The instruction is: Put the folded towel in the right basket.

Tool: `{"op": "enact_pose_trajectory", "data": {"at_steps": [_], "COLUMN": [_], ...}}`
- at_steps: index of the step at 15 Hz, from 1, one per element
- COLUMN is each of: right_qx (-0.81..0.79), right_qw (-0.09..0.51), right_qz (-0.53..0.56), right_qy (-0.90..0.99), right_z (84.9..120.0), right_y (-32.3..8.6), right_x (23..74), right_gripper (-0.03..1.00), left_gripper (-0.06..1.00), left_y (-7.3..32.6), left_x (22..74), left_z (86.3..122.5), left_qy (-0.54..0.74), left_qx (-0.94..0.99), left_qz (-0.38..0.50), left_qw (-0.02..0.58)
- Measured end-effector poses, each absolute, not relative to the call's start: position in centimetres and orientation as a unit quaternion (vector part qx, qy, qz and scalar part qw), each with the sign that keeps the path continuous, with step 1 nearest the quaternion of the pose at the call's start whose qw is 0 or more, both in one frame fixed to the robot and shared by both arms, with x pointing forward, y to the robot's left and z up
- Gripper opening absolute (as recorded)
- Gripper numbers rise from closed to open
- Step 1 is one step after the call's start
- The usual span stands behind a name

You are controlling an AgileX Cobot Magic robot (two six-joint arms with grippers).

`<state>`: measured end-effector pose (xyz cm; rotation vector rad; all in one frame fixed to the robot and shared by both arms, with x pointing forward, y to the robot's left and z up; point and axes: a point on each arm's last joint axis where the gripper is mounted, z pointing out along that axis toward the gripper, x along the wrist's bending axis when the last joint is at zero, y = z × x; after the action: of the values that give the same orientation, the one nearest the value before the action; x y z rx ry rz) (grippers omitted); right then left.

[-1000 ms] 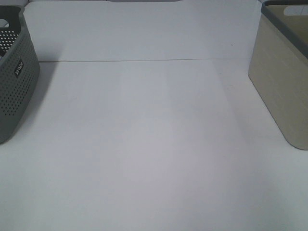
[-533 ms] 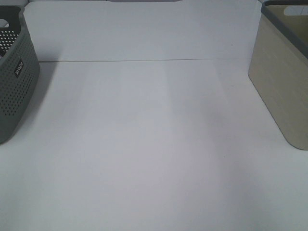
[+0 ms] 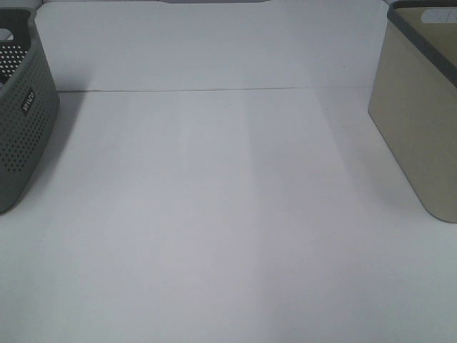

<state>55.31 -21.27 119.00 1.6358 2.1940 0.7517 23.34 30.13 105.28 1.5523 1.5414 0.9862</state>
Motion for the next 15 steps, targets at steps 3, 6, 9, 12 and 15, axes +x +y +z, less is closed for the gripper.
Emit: {"op": "enact_pose_trajectory", "data": {"at_steps": [3,6,9,12,15], "right_qx": [0.586,0.596,0.595,0.593,0.585], "right_qw": [0.141,0.136,0.139,0.147,0.171], "right_qz": [0.231,0.214,0.216,0.227,0.236], "right_qy": [0.764,0.762,0.761,0.759,0.757], "right_z": [117.3,115.6,113.9,112.2,109.4], "right_y": [-22.5,-24.0,-25.4,-26.4,-27.8], "right_x": [50.6,45.4,40.0,35.8,31.3], "right_gripper": [0.98,0.98,0.98,0.98,0.98], "left_gripper": [0.88,0.88,0.88,0.88,0.88], "left_y": [30.1,30.1,30.1,30.1,30.1], "left_x": [23.3,23.3,23.3,23.3,23.3], "left_z": [105.3,105.3,105.3,105.3,105.3], "left_qy": [0.599,0.599,0.599,0.599,0.599], "left_qx": [0.603,0.603,0.603,0.603,0.603], "left_qz": [0.383,0.383,0.383,0.383,0.383], "left_qw": [0.363,0.363,0.363,0.363,0.363]}}
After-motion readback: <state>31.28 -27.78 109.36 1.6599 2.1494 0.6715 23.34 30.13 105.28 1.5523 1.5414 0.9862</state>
